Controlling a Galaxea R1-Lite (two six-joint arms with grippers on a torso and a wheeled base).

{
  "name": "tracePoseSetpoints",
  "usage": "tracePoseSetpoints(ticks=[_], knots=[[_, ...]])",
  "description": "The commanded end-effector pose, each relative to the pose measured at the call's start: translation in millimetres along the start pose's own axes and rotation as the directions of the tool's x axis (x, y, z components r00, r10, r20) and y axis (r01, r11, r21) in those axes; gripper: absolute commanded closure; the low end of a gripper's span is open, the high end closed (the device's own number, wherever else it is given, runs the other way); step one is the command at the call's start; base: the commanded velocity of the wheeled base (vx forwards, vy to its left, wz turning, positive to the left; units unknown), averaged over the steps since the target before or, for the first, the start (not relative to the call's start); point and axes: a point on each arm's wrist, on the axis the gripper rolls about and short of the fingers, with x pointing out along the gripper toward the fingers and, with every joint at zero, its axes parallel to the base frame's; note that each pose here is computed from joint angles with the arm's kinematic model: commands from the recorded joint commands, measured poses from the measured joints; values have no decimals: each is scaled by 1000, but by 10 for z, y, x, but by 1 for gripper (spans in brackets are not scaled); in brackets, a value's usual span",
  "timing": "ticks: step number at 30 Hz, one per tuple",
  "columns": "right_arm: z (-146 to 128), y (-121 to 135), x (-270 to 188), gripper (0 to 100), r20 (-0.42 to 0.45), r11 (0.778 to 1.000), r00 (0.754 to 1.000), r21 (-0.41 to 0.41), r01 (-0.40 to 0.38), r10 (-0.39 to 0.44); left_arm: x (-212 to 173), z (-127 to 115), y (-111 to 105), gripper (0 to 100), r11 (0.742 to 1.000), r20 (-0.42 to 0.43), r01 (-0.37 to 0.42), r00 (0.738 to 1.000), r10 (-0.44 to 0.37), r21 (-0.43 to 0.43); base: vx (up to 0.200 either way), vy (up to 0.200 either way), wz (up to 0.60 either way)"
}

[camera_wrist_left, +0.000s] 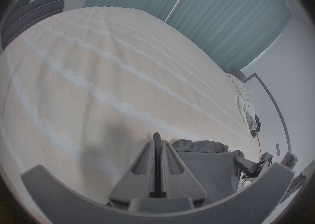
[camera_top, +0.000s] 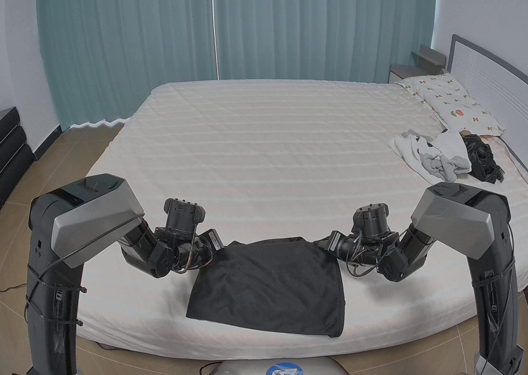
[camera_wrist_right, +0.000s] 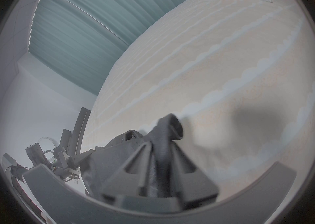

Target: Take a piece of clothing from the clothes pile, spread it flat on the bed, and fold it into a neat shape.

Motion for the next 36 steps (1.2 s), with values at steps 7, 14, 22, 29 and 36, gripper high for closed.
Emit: tracePoseSetpoints(ticks=[7,14,22,29,36], knots=[[42,49,94,100,57,999,998,-14,-38,39,-8,48,48,100,1000,11,-11,1000,12,-21,0,0,0],[118,162,136,100,140,995,986,-36,-88,92,-32,107,65,100,999,30,-14,999,15,-49,0,0,0],[94,210,187,100,144,996,986,-53,-72,79,-36,99,100,100,997,44,-51,998,53,-50,0,0,0],[79,203,200,0,145,996,986,-54,-73,80,-17,79,75,0,998,42,-43,998,45,-45,0,0,0],[108,171,175,0,158,998,986,-43,-50,57,-40,94,78,0,998,48,-40,998,43,-52,0,0,0]])
